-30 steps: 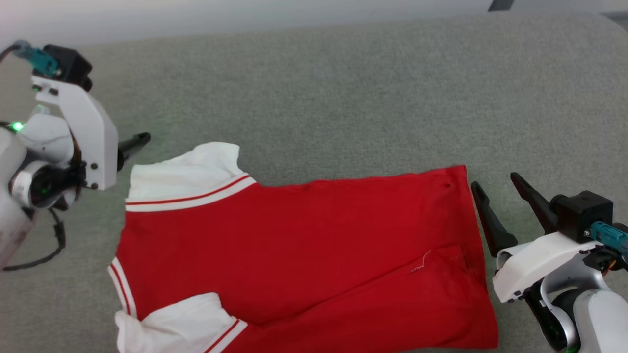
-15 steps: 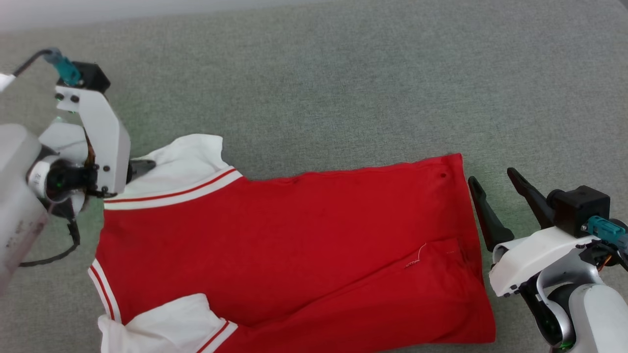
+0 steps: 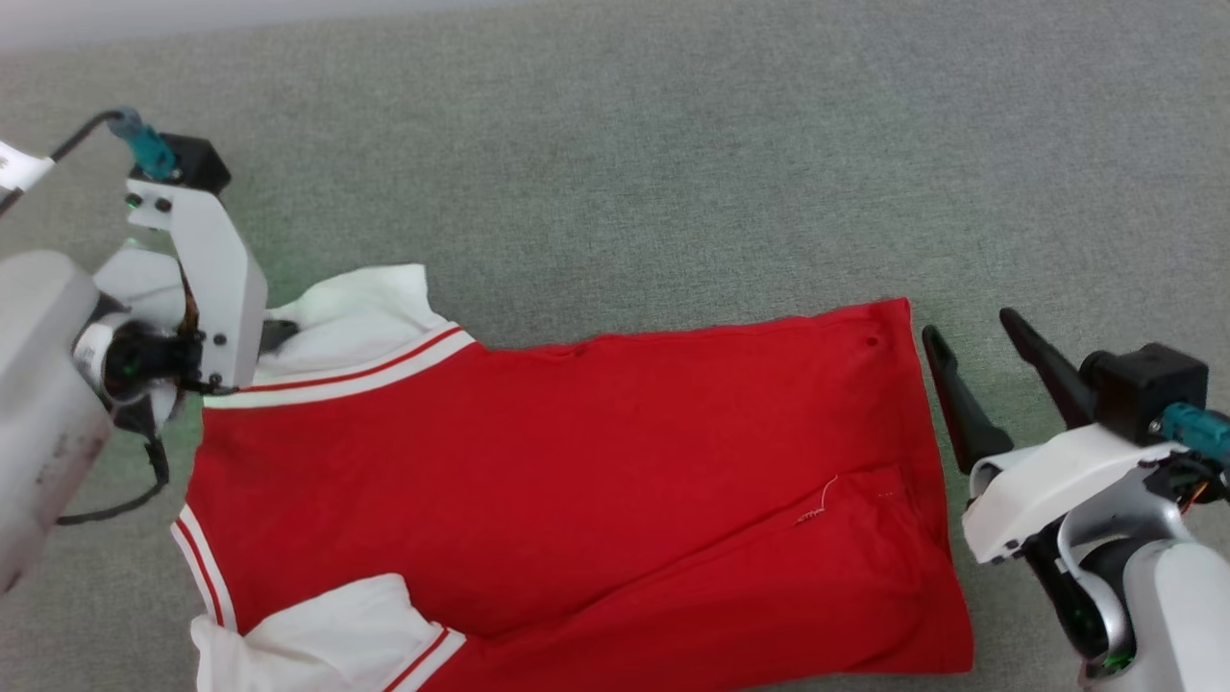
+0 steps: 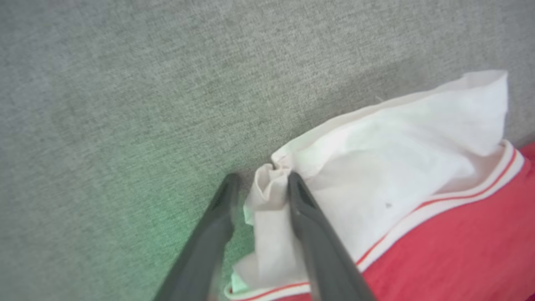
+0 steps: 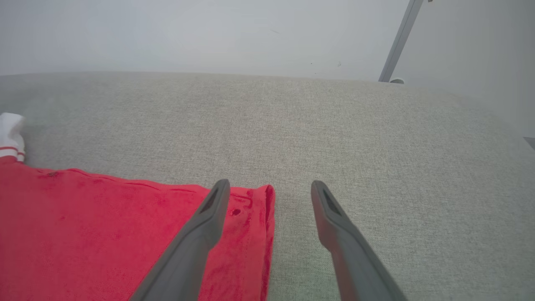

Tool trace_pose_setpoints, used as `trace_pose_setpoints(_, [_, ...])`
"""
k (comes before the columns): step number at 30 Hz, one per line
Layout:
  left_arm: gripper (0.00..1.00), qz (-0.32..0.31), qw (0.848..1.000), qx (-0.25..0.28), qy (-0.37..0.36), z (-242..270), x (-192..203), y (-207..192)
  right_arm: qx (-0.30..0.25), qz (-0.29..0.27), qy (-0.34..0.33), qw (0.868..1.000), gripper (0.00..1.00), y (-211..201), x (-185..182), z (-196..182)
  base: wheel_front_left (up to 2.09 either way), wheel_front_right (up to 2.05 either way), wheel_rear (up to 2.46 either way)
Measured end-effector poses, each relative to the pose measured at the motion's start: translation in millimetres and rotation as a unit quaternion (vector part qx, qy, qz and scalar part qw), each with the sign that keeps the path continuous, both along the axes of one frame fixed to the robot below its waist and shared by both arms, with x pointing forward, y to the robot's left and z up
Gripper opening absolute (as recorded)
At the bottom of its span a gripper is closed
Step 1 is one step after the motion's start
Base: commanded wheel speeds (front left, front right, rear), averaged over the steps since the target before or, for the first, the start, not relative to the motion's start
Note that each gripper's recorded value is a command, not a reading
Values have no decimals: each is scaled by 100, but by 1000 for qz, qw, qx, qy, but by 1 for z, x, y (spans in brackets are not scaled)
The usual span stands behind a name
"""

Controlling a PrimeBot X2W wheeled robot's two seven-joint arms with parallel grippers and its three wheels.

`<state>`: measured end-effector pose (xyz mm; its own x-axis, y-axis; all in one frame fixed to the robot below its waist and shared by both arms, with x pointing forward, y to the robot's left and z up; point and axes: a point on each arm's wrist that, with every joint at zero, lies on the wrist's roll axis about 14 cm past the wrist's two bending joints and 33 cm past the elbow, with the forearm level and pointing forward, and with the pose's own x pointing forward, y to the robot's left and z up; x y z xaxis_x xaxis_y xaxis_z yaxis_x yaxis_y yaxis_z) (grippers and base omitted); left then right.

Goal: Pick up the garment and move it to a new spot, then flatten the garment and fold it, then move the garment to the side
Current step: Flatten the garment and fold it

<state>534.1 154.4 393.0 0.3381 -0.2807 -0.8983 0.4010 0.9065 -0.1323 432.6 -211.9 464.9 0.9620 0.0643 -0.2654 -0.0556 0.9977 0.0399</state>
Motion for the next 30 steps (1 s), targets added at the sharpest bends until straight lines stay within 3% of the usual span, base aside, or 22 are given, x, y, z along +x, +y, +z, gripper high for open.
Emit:
trace_pose_setpoints(5, [0,-13,1000,-2,-5,0,-2,-4,-3,-5,7,1000,100,-5,5,5,0,0,0])
trace_pose_setpoints(14, [0,-16,1000,-10,-17,5,-5,-7,10,13,127,992,100,-1,10,-20,0,0,0])
trace_pose_setpoints(21, [0,-16,999,-18,-24,8,-8,-8,18,41,238,970,100,9,15,-49,0,0,0])
trace_pose_setpoints(28, [0,-17,999,-25,-31,9,-9,-10,20,59,302,951,100,17,25,-66,0,0,0])
trace_pose_setpoints(29, [0,-17,999,-27,-34,10,-9,-11,19,62,310,949,27,18,26,-67,0,0,0])
trace_pose_setpoints(30, [0,-19,999,-30,-35,10,-9,-12,23,63,316,946,0,19,27,-69,0,0,0])
